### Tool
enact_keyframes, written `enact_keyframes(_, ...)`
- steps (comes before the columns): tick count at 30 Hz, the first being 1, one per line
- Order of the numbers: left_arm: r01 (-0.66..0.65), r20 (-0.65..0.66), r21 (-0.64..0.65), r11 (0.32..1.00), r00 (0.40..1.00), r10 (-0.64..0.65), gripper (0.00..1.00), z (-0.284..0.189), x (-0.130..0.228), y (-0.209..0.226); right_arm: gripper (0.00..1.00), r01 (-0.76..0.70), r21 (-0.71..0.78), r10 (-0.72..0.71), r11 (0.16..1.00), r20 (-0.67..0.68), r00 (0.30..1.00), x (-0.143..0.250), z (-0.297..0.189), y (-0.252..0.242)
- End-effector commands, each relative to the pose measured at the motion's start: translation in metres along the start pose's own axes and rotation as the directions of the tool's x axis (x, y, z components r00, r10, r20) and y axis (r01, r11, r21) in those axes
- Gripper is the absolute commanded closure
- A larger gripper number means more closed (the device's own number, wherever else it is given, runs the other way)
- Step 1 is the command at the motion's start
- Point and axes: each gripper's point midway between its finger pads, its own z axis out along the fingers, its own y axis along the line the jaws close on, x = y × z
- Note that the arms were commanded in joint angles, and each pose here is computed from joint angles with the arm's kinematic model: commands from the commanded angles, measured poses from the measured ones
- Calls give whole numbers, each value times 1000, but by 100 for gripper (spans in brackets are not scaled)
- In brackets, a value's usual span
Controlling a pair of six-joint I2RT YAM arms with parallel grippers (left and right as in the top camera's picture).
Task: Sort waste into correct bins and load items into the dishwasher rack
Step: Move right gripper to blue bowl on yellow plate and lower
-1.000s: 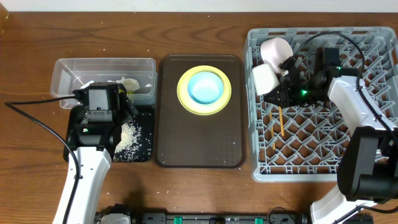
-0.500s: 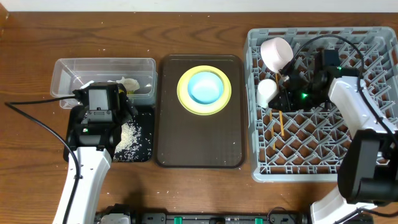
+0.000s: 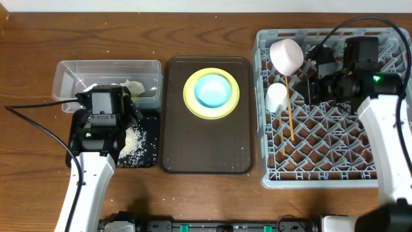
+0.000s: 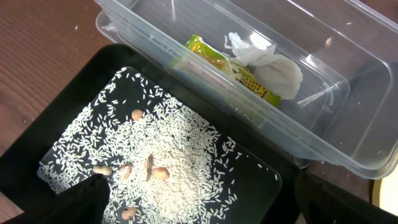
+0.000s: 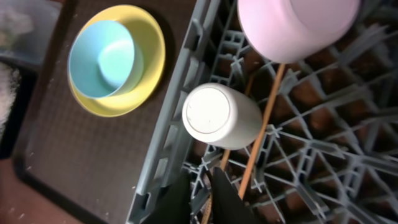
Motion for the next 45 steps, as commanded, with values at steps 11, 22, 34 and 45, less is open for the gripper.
enact_keyframes(11, 16, 16, -7, 1000, 1000, -15, 2, -2, -7, 0, 68, 282, 161, -286, 946, 3, 958, -16, 36, 86)
enact_keyframes(22, 15, 16, -7, 1000, 1000, -15, 2, -2, -6, 0, 52, 475, 86, -476, 876, -11, 879, -3, 137, 167)
enact_keyframes(34, 16, 16, -6, 1000, 1000, -15, 2, -2, -6, 0, 53, 595, -9, -595, 804, -15, 804, 24, 213, 201)
enact_keyframes(45, 16, 16, -7, 1000, 1000, -15, 2, -2, -7, 0, 64, 634, -37, -635, 772, 10, 773, 21, 214, 203)
